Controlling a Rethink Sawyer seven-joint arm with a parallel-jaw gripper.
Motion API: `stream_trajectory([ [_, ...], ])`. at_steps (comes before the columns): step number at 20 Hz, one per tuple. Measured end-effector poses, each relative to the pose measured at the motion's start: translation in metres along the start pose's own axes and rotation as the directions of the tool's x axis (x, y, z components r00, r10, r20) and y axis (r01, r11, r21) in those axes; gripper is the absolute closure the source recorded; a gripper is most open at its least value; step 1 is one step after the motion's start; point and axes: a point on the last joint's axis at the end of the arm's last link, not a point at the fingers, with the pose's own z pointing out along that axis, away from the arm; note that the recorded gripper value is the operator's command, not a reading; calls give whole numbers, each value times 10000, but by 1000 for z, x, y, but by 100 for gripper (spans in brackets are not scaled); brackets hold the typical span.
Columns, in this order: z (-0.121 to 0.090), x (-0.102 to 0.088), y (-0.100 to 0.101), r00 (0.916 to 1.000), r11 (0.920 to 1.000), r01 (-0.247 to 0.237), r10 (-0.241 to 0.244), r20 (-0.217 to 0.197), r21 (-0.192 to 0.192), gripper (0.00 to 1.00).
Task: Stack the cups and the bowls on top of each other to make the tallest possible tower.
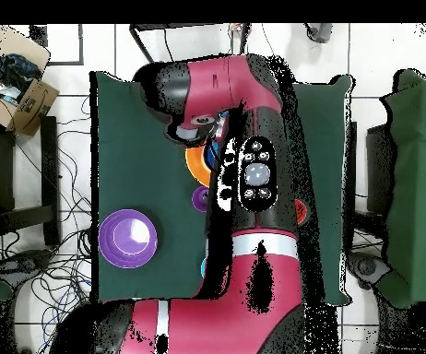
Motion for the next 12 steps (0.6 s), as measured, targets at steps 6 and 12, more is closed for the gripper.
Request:
stream_trajectory([
  [6, 4, 1, 4, 9999, 9998, 4, -2, 108, -193, 100],
  [12, 9, 6, 9, 10000, 9998, 70, -70, 40, -176, 100],
])
